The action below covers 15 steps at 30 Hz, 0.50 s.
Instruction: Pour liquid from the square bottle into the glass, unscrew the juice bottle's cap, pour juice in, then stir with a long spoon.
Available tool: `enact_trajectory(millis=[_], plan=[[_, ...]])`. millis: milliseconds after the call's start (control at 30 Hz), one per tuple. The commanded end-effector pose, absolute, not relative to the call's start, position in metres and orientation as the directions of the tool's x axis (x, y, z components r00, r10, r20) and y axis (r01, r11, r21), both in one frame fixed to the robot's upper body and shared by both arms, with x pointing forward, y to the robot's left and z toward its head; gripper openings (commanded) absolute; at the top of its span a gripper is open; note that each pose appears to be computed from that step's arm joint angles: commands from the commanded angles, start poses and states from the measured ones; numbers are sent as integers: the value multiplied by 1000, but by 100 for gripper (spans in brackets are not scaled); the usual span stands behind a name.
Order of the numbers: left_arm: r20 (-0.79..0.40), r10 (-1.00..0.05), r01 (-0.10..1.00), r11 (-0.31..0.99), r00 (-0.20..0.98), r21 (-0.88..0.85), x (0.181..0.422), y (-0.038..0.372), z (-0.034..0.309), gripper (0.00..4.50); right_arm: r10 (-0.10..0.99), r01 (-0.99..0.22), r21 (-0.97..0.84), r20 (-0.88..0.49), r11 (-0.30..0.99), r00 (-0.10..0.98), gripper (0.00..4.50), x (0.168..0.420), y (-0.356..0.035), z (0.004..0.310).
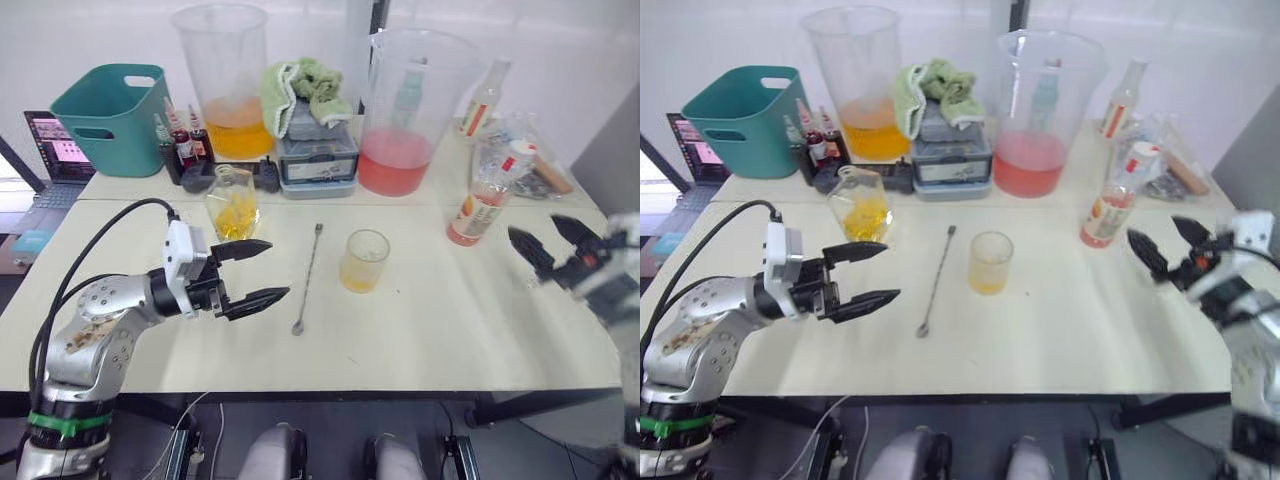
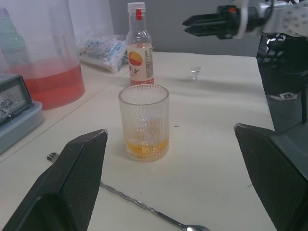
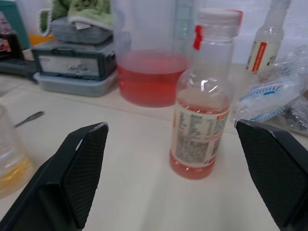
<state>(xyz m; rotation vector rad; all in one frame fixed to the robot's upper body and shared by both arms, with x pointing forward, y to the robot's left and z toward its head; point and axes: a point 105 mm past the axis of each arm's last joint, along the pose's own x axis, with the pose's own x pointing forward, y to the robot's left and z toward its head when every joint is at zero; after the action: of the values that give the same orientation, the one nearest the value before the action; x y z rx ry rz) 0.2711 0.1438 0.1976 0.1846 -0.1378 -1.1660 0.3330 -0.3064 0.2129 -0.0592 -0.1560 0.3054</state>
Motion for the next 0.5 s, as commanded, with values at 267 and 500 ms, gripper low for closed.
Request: enact_trajectory(millis=[267,500], plan=[[115,-902,867,432,417,246,256,138,221,446,324,-305,-133,154,943,934,450,388,-307,249],[105,-890,851,455,444,263,255,140,223,446,329,-310,-138,153,941,932,450,413,-301,260]])
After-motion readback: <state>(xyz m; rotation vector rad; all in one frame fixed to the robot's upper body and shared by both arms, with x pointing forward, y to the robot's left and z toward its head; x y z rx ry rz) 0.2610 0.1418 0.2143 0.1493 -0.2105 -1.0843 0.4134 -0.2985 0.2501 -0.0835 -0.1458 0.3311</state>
